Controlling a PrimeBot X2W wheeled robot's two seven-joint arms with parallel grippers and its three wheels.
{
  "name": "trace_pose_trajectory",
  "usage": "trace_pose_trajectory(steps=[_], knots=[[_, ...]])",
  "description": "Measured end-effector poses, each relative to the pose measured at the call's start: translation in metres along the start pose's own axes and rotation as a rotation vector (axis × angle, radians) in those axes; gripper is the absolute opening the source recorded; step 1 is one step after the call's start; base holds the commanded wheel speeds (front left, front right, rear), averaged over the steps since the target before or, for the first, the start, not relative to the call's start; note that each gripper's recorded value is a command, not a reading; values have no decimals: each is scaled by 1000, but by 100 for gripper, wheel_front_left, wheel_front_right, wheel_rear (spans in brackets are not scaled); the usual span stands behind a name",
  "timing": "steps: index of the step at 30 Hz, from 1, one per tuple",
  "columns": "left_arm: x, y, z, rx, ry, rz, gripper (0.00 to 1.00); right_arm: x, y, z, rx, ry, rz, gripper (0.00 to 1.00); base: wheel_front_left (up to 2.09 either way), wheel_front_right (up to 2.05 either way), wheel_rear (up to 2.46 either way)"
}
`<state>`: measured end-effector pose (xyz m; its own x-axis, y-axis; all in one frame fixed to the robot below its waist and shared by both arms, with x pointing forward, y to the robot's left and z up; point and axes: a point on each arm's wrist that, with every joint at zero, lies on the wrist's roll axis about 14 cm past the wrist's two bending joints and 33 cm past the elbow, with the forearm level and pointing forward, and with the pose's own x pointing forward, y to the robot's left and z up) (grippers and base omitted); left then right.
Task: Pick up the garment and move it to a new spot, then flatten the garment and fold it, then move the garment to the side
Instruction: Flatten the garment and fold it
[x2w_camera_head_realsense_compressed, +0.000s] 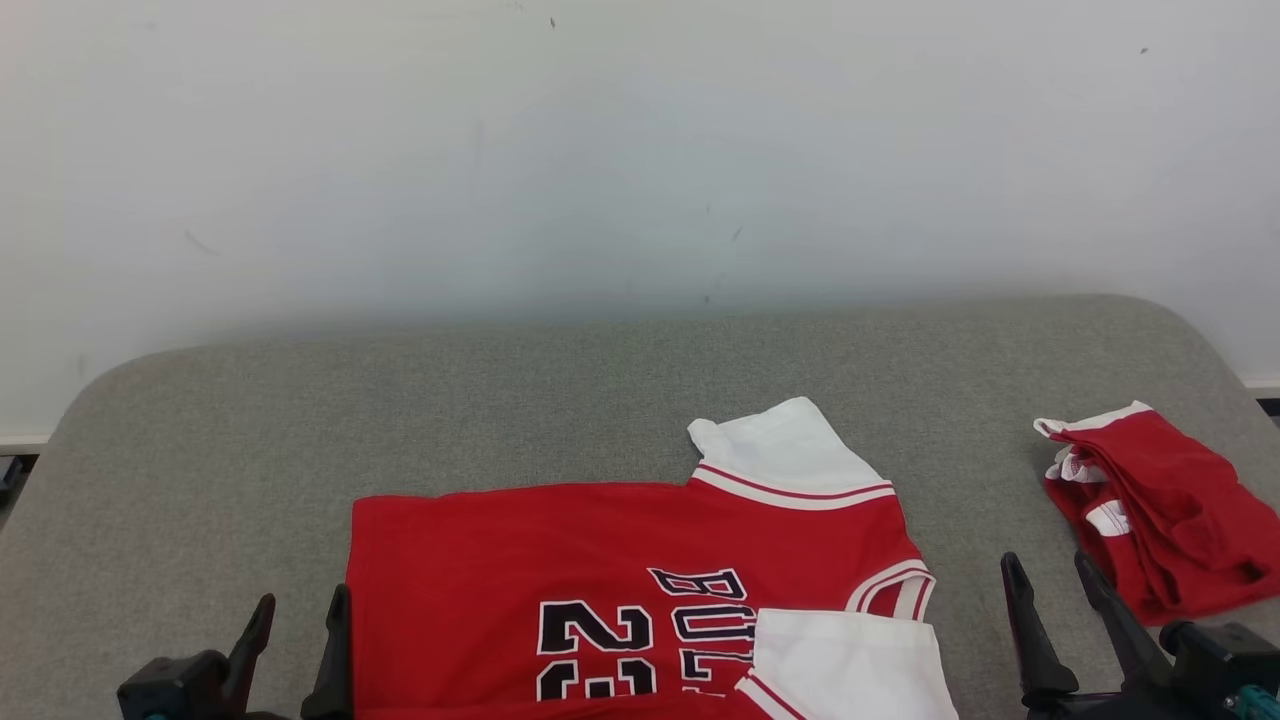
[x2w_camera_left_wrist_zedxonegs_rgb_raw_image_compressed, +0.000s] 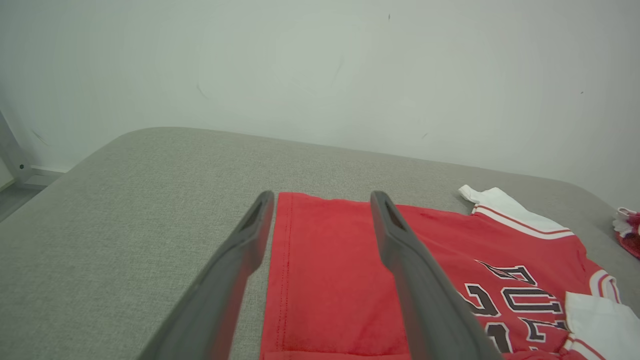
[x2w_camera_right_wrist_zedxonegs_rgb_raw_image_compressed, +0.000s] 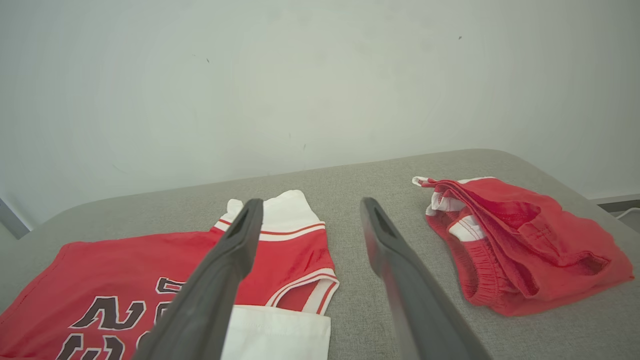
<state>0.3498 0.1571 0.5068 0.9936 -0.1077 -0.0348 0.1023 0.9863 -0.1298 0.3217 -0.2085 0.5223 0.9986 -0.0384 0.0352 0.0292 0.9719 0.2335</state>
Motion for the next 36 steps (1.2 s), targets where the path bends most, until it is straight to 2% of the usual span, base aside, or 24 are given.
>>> trace_pose_trajectory(steps=[12,17,23,28,32,36], knots=[[11,-1,-12,1,68,-5,100,16,-4,-7,35,34,-19,100,0,0,0],[48,-15,2,46,106,-72,100,57,9,0,-20,93,46,100,0,0,0],[89,-20,0,37,214,-68,100,96,39,-23,-100,267,172,100,0,0,0],[113,-17,-17,38,347,-47,100,137,54,-30,-147,354,223,100,0,0,0],[122,-8,-41,42,458,-22,100,161,54,-45,-182,441,234,100,0,0,0],[135,5,-50,50,520,9,100,189,46,-54,-171,489,189,100,0,0,0]])
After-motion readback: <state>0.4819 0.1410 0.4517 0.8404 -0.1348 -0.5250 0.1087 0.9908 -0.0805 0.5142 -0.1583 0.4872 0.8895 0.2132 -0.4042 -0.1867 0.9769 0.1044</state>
